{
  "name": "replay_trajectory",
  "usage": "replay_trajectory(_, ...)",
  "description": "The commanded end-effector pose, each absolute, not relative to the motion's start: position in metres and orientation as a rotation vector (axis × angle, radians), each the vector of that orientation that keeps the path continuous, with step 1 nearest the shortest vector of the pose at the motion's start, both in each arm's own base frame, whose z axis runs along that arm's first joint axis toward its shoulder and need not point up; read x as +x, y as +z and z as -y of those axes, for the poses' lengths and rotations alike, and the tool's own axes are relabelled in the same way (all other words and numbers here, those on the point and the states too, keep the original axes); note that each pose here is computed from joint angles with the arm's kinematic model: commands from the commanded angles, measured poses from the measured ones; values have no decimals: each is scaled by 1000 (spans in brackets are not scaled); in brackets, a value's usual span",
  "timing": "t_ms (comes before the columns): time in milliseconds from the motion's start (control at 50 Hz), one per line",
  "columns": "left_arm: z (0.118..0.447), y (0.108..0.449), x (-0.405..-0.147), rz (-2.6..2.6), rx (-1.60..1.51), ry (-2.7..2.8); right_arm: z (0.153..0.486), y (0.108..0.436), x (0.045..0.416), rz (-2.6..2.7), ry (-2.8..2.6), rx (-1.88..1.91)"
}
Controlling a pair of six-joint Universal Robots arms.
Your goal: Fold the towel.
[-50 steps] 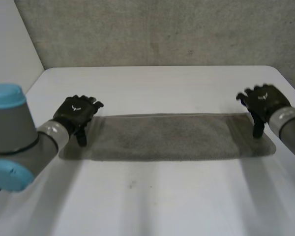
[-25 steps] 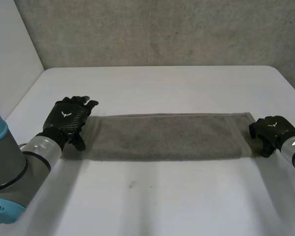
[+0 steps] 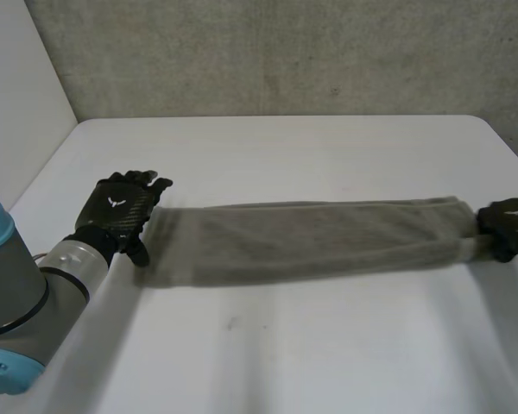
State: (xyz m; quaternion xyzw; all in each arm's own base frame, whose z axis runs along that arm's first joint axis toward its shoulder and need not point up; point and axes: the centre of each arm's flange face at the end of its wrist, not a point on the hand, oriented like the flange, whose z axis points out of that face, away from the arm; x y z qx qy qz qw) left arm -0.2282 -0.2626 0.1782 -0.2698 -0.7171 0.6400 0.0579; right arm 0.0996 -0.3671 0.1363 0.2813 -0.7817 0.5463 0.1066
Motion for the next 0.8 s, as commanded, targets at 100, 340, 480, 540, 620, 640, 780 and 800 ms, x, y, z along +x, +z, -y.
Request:
replay_trajectory(100,261,182,-228,2165,-815,1952,397,177,50,2099,1586,757)
replay_trajectory(340,261,185,-227,2156,-812,1966,336,227,265,1941,2076,1244)
replay_trajectory(480,261,185,-227,2156,-812,1966,244,199,377,1837,2197,1671)
replay_trajectory(540,261,185,-227,2156,-812,1966,210,172,402,1836,2172,1836)
replay_trajectory(620,261,185,-227,2159,-811,1965,190,142,411,1862,2077,1953)
replay_trajectory(640,261,185,-227,2159,-811,1965,185,132,412,1858,2037,1987)
replay_trajectory(780,260,185,-228,2152,-816,1964,198,162,397,1862,2078,1814)
replay_trajectory(800,260,185,-228,2152,-816,1964,198,162,396,1863,2078,1813)
